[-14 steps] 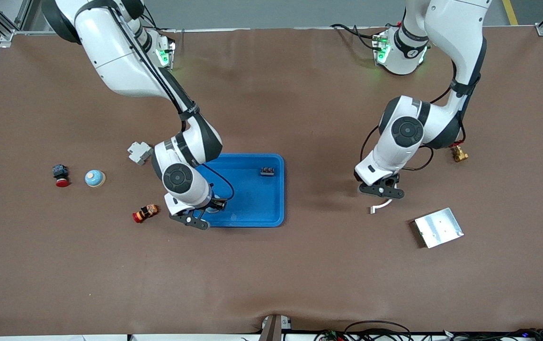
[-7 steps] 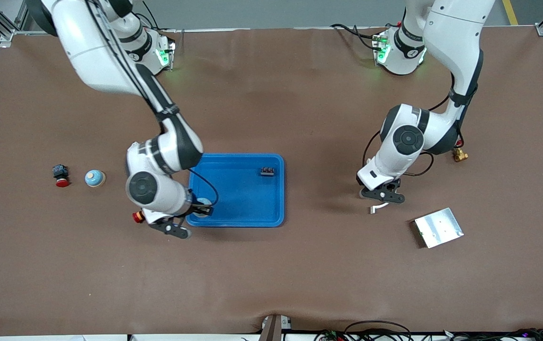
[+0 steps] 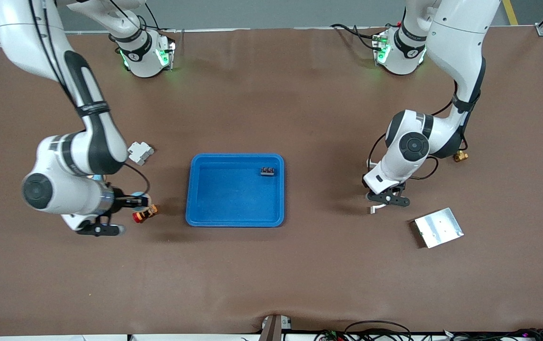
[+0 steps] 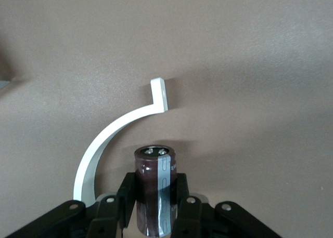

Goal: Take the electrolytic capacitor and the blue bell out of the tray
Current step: 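Carry the bell with the right gripper while the left gripper nears the bracket, then set the bell down with the right gripper while the left gripper releases the capacitor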

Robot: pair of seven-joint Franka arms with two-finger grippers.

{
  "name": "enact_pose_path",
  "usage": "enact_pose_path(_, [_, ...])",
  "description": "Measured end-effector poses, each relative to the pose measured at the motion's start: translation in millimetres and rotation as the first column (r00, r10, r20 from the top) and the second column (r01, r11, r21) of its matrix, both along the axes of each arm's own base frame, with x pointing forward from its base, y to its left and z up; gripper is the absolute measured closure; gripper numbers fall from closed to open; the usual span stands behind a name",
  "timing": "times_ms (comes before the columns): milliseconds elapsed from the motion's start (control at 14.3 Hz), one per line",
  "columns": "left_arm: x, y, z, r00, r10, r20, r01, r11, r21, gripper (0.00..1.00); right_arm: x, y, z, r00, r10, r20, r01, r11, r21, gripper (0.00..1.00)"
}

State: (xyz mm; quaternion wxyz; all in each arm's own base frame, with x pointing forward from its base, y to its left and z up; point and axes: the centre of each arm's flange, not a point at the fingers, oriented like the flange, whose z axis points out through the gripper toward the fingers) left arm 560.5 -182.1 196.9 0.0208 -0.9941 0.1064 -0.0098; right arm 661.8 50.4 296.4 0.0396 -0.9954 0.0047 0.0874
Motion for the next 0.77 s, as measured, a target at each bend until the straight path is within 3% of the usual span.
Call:
enact_pose_path(279, [-2, 3, -3, 1.0, 0.023, -0.004, -0.023, 1.0, 0.001, 0.65, -17, -32, -44, 0.997, 0.075, 0.031, -0.072, 0.993, -0.093, 0.37])
enact_pose_path(418, [-6, 3, -6, 0.999, 0.044, 0.005, -0.044, 0.999, -0.005, 0.65, -29, -34, -70, 0.992, 0.11, 0.059, -0.104, 0.99, -0.098, 0.37])
enact_pose_path(767, [-12, 3, -11, 0.996, 0.09, 0.019, -0.09, 0.996, -0.014, 0.65, -37, -52, -82, 0.99, 0.126, 0.068, -0.118, 0.987, -0.108, 0.37])
